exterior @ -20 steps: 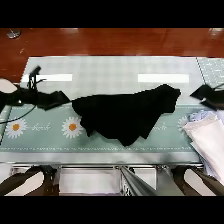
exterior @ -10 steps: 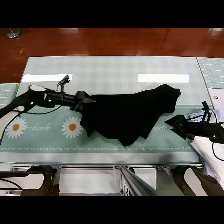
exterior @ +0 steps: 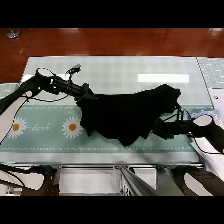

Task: Fold the shirts.

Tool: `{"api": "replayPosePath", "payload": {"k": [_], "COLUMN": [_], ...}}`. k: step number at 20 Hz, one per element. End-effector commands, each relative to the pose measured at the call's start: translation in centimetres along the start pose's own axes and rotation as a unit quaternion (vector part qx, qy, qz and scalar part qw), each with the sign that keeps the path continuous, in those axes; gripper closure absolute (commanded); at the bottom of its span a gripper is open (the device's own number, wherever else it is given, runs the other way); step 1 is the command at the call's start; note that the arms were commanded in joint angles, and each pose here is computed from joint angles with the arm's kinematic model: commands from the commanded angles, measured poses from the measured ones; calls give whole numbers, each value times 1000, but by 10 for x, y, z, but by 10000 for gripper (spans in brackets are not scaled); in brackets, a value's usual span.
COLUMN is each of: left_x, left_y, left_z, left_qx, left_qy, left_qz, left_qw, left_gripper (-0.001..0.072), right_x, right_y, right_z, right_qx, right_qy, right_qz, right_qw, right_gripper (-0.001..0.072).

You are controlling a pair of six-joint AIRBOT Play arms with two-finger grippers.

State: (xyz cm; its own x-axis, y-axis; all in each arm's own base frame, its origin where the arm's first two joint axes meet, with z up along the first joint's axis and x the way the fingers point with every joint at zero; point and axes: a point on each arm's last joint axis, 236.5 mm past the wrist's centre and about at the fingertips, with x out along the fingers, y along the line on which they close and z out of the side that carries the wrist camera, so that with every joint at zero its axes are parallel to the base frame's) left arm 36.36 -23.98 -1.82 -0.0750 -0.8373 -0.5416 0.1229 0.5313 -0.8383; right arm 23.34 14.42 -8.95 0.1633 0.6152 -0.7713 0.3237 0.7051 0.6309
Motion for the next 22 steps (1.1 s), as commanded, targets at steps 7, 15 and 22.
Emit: {"api": "replayPosePath", "payload": {"k": [7, 15, 22], "left_x": [-27, -234, -364], "left_y": [-14, -247, -373], "left_z": [9, 78, -68], "left_qx": [24, 309, 435], "left_qy": [-12, -284, -456], "left_qz": [-3, 17, 197], "left_qw": [1000, 908, 751], "left_gripper": [685, 685, 685], "right_x": [5, -273, -477], "right_y": [76, 283, 330], "right_z": [58, 135, -38], "right_qx": [-79, -323, -443], "right_qy": [5, -285, -519], "right_qz": [35, 57, 55], "right_qw": [996, 901, 729], "right_gripper": [691, 691, 691]}}
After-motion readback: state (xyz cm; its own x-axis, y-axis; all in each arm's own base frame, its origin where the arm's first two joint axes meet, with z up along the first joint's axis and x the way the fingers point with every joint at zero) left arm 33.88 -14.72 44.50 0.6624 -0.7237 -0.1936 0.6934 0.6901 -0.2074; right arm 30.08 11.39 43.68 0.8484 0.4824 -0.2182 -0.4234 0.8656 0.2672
